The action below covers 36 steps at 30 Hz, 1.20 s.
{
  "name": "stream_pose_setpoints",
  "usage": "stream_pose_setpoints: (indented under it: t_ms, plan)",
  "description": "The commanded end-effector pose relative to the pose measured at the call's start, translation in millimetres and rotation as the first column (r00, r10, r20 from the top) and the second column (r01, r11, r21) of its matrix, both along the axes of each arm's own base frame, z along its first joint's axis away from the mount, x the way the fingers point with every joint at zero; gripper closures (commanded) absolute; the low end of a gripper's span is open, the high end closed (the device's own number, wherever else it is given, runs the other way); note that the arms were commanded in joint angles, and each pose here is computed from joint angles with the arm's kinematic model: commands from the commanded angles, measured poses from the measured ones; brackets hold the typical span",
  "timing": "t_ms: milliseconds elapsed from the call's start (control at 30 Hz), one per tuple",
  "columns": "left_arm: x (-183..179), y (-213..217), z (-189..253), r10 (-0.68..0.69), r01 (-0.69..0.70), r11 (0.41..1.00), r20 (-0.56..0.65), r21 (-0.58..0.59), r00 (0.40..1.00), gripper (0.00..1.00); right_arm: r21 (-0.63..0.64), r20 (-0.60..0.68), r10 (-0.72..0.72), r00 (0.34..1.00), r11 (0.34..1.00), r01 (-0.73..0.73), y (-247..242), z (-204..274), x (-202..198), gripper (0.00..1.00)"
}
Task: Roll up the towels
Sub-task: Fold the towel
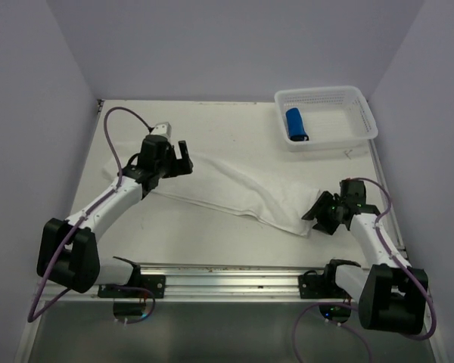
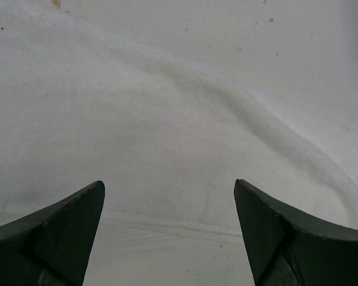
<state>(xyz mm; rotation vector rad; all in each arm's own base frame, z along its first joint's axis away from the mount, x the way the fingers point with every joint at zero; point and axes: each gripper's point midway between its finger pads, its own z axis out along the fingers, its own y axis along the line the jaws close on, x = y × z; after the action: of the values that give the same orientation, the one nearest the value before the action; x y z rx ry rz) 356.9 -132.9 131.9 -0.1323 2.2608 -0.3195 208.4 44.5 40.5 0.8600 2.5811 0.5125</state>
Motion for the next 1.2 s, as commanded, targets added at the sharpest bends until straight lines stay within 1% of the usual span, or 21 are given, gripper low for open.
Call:
stream_pose_setpoints:
  t_ms: [0, 100, 267, 433, 533, 600, 633, 700, 767, 800, 967, 1000, 1033, 1067, 1100, 1133, 1167]
  plan:
    - [3, 0, 18, -0.007, 0.011, 0.994, 0.029, -0.109, 1.0, 0.07, -0.001, -0.053, 0.022, 0.998, 1.0, -0.022, 4, -10, -16, 0.45]
    - [5, 11, 17, 0.023, -0.021, 0.99, 0.014, -0.137, 1.0, 0.07, -0.021, -0.076, 0.012, 0.997, 1.0, -0.014, 8, -14, -24, 0.45]
    - [8, 22, 27, 0.043, -0.038, 0.983, 0.024, -0.179, 0.999, 0.08, -0.055, -0.103, -0.001, 0.995, 0.998, -0.004, 10, -21, -33, 0.48]
    - [9, 32, 45, 0.05, -0.04, 0.987, 0.059, -0.157, 0.997, 0.08, -0.096, -0.108, -0.047, 0.993, 0.995, 0.037, 2, -24, -32, 0.48]
    - [10, 44, 55, 0.075, -0.064, 0.99, 0.085, -0.123, 0.994, 0.07, -0.099, -0.115, -0.058, 0.992, 0.994, 0.047, 1, -29, -33, 0.51]
    - [12, 50, 58, 0.085, -0.075, 0.991, 0.098, -0.107, 0.992, 0.07, -0.095, -0.12, -0.06, 0.991, 0.994, 0.048, 2, -31, -32, 0.55]
    - [12, 54, 58, 0.093, -0.083, 0.991, 0.097, -0.105, 0.991, 0.07, -0.1, -0.116, -0.06, 0.991, 0.994, 0.049, 1, -30, -31, 0.6]
    - [12, 58, 59, 0.098, -0.088, 0.991, 0.098, -0.105, 0.99, 0.07, -0.109, -0.119, -0.063, 0.991, 0.993, 0.05, -1, -32, -29, 0.65]
    - [11, 60, 58, 0.098, -0.088, 0.991, 0.099, -0.102, 0.99, 0.07, -0.108, -0.118, -0.058, 0.991, 0.993, 0.045, -1, -32, -27, 0.65]
    - [10, 60, 56, 0.094, -0.084, 0.991, 0.097, -0.101, 0.991, 0.07, -0.108, -0.124, -0.031, 0.992, 0.994, 0.017, 4, -33, -29, 0.67]
    - [6, 64, 57, 0.089, -0.077, 0.992, 0.111, -0.102, 0.99, 0.06, -0.13, -0.165, -0.004, 0.986, 0.991, -0.018, 6, -37, -29, 0.73]
    - [5, 63, 57, 0.085, -0.073, 0.992, 0.113, -0.104, 0.99, 0.05, -0.139, -0.157, 0.0, 0.988, 0.99, -0.022, 6, -32, -23, 0.75]
    - [5, 63, 59, 0.086, -0.073, 0.991, 0.12, -0.107, 0.989, 0.05, -0.164, -0.171, -0.002, 0.985, 0.986, -0.027, 2, -31, -24, 0.81]
    - [4, 62, 58, 0.08, -0.067, 0.992, 0.118, -0.108, 0.99, 0.05, -0.176, -0.178, -0.003, 0.984, 0.984, -0.029, 0, -30, -22, 0.85]
    - [5, 62, 59, 0.08, -0.067, 0.992, 0.119, -0.109, 0.99, 0.05, -0.188, -0.162, -0.005, 0.987, 0.982, -0.026, -2, -23, -15, 0.93]
    - [5, 63, 59, 0.083, -0.07, 0.992, 0.118, -0.108, 0.99, 0.05, -0.217, -0.175, -0.014, 0.984, 0.976, -0.024, -7, -20, -17, 0.96]
    - [4, 63, 58, 0.083, -0.071, 0.992, 0.117, -0.108, 0.99, 0.05, -0.219, -0.17, -0.011, 0.985, 0.975, -0.027, -7, -16, -15, 0.99]
